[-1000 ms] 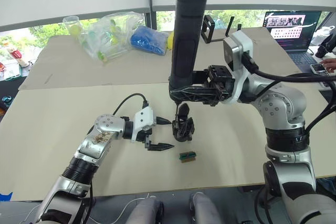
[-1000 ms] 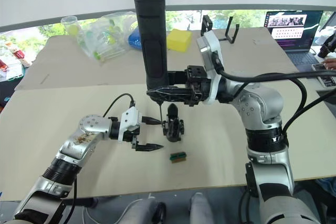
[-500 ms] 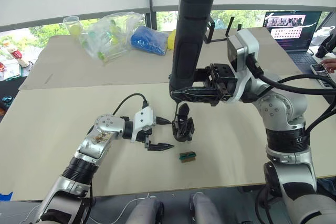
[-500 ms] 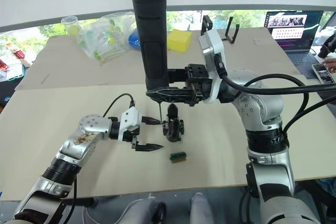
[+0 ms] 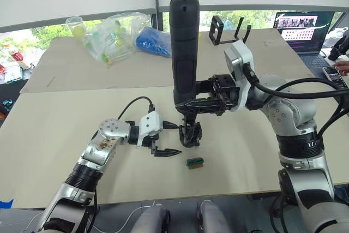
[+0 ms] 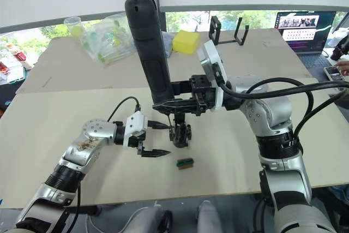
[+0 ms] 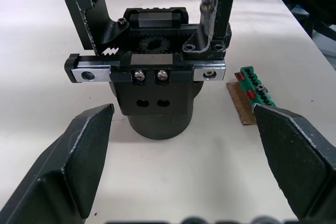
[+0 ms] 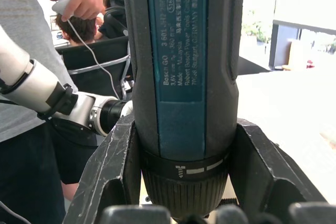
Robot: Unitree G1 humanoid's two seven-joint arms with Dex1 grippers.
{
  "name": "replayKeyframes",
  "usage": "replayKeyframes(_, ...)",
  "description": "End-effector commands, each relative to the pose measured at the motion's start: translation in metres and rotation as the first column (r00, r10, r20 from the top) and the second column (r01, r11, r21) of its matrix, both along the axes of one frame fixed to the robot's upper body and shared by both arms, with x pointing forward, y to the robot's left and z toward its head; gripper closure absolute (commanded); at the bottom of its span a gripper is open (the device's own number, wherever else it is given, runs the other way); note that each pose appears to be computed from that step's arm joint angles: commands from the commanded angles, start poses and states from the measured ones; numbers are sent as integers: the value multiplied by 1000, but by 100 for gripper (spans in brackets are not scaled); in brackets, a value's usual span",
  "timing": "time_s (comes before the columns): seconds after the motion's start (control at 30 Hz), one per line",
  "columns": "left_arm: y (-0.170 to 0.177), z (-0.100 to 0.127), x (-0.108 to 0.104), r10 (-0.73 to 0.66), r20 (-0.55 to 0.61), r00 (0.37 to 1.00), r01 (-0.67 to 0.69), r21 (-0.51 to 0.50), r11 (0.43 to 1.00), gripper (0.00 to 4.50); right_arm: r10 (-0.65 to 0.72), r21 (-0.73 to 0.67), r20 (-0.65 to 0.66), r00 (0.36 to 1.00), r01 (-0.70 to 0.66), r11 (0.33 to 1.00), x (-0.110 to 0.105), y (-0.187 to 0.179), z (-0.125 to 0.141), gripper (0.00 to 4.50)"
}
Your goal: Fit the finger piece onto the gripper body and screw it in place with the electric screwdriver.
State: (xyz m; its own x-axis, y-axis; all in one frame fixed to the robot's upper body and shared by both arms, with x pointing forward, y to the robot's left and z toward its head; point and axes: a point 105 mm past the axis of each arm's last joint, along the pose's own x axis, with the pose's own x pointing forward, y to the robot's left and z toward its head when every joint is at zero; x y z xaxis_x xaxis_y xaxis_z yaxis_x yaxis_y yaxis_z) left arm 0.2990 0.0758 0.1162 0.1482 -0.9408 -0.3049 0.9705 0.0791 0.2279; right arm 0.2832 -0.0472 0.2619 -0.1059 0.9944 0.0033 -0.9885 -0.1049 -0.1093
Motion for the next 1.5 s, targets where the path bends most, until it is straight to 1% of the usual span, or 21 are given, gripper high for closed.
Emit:
replayKeyframes(0.03,-3,9,1,-13,46,999,14,-9,1000,0,9,17,53,999,-10,1000,-3,1,14,257)
replayKeyframes(0.53,-2,10,0,-9,46,999,9,-11,1000,0,-17,30,70,997,15,999,4,4,18,257)
replayKeyframes(1.5,-3,9,0,-18,47,999,18,-10,1000,0,-23,19,68,997,21,1000,2,-2,12,257)
